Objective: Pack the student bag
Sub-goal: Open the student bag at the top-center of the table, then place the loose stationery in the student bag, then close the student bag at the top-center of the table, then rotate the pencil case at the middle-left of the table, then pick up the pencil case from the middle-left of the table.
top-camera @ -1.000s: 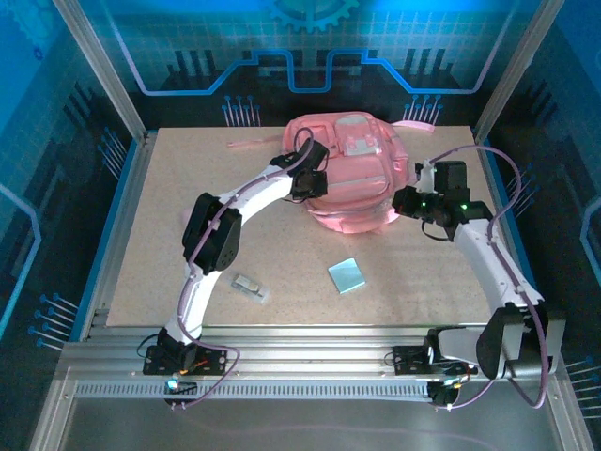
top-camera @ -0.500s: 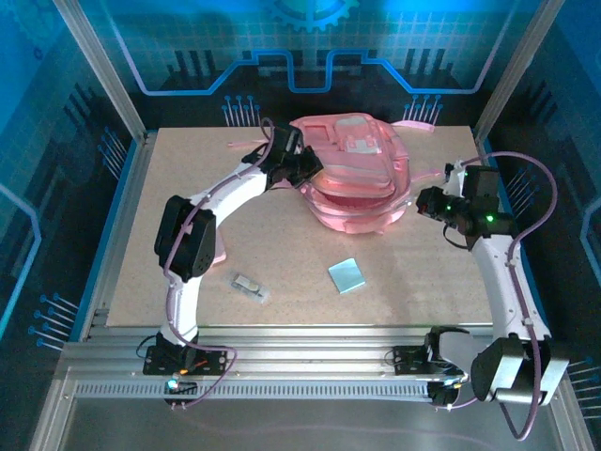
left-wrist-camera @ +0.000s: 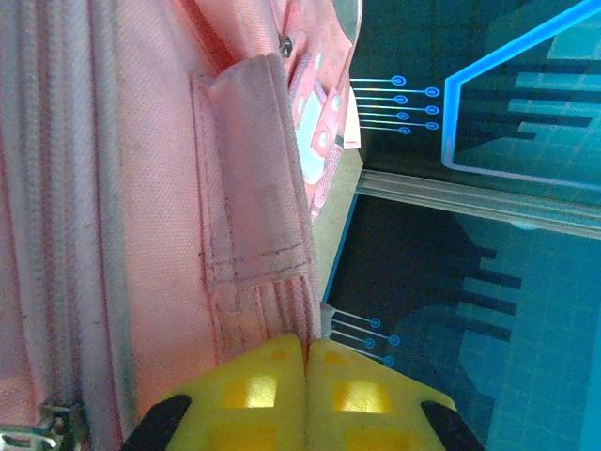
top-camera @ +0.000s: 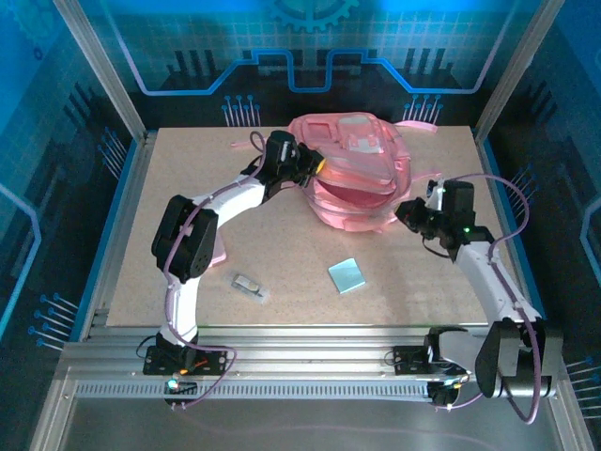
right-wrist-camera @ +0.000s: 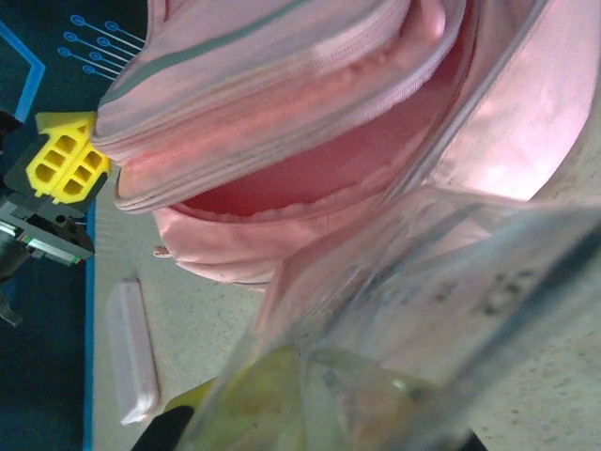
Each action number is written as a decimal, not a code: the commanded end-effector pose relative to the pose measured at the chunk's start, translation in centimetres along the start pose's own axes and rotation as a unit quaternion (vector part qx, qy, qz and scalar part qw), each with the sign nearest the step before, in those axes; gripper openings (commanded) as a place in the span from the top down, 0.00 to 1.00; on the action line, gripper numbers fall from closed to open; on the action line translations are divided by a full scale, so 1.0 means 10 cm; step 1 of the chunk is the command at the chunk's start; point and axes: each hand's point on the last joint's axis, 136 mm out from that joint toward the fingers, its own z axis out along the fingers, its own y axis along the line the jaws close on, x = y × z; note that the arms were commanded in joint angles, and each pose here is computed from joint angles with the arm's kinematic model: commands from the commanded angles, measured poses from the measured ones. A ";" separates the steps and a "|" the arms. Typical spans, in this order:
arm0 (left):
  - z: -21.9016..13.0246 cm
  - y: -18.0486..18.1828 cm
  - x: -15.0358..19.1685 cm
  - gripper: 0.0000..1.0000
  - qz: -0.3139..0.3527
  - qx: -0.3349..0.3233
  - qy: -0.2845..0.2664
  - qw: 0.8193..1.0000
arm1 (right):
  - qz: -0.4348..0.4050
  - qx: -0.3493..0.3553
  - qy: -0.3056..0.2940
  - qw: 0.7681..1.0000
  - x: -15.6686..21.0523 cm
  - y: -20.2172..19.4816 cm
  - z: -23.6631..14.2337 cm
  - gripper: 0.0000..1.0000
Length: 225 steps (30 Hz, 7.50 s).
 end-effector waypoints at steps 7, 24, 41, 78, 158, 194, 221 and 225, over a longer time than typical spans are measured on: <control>-0.27 -0.61 0.10 1.00 0.003 0.101 -0.021 0.995 | 0.081 -0.051 -0.117 0.988 -0.30 0.31 0.28 1.00; -0.27 -0.56 0.20 1.00 0.001 0.103 -0.014 0.995 | 0.089 -0.036 -0.148 0.984 -0.31 0.33 0.34 1.00; -0.35 -0.70 0.38 1.00 -0.002 0.123 0.001 0.992 | 0.194 0.001 -0.054 0.980 0.36 -0.01 1.34 1.00; -0.53 -0.08 0.46 0.91 0.111 0.028 0.022 0.993 | 0.092 -0.018 -0.043 0.995 -0.28 0.49 1.39 0.32; -2.64 1.74 -1.36 0.01 0.089 -0.277 -0.210 0.934 | -0.564 -0.064 0.261 0.781 1.95 1.98 1.96 0.00; -2.04 2.32 -1.54 0.02 -0.007 -0.271 -0.162 0.949 | -0.667 0.035 0.273 0.692 2.66 1.56 3.11 0.00; -2.70 0.80 -1.62 0.01 0.209 -0.222 -0.234 0.923 | -0.551 -0.093 0.242 0.793 2.00 2.50 2.02 0.31; -2.60 0.49 -1.41 0.01 0.269 -0.199 -0.211 0.918 | -0.489 -0.107 0.234 0.834 1.63 2.46 1.69 0.32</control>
